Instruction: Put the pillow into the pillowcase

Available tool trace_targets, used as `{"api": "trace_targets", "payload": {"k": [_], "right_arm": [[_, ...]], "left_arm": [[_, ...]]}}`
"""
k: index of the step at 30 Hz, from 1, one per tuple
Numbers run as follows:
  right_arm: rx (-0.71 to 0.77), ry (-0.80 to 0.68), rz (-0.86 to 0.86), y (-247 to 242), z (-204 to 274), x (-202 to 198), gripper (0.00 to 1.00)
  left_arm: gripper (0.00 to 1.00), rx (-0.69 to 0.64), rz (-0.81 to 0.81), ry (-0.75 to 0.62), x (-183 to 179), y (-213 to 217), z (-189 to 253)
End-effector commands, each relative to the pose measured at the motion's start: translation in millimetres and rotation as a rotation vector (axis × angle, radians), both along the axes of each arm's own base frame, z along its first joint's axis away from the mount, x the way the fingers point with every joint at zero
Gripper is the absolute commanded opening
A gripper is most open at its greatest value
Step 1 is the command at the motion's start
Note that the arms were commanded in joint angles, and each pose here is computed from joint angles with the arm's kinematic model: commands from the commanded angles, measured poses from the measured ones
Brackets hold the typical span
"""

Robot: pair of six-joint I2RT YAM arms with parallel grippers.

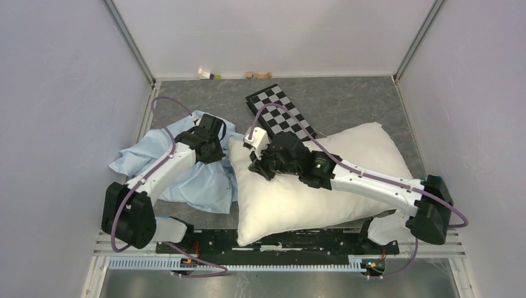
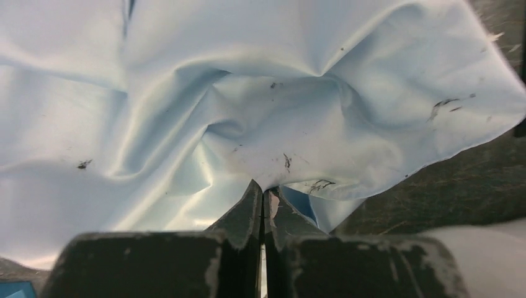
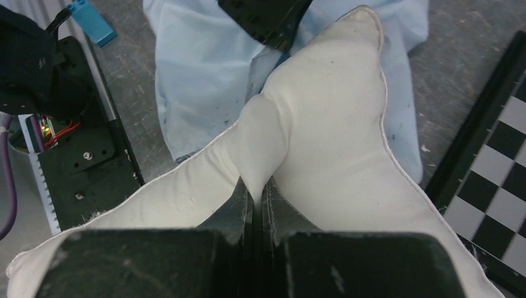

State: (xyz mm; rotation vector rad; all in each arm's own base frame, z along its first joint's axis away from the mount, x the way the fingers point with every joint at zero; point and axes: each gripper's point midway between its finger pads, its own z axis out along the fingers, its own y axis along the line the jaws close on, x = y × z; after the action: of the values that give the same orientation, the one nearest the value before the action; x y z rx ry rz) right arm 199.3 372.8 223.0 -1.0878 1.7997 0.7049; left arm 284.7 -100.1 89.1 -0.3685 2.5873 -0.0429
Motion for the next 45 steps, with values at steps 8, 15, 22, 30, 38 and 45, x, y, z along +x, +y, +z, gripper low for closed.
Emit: {"api": "trace_targets", "payload": {"k": [8, 15, 22, 30, 38, 45], "right_arm": [[0.077, 0.076, 0.254, 65, -37, -22, 0.0], [0.006, 0.058, 0.184, 79, -34, 3, 0.0], [-0.014, -0.068, 0.062, 94, 32, 68, 0.0], [-0.101, -0.023, -0.111, 78, -38, 130, 0.0], [0.015, -0.063, -0.276, 50, -6, 132, 0.37], [0.017, -0.26, -0.092, 49, 38, 51, 0.83]], "left_arm": [[0.02, -0.048, -0.045, -0.175, -1, 4, 89], [0.03, -0.13, -0.12, -0.233, -14, -7, 108], [0.02, -0.216, -0.188, -0.152, -48, -18, 85], [0.02, -0.282, -0.206, -0.058, -89, -20, 67], [0.03, -0.223, -0.128, 0.001, -104, -2, 58], [0.02, -0.218, -0.101, -0.015, -92, -4, 64]]}}
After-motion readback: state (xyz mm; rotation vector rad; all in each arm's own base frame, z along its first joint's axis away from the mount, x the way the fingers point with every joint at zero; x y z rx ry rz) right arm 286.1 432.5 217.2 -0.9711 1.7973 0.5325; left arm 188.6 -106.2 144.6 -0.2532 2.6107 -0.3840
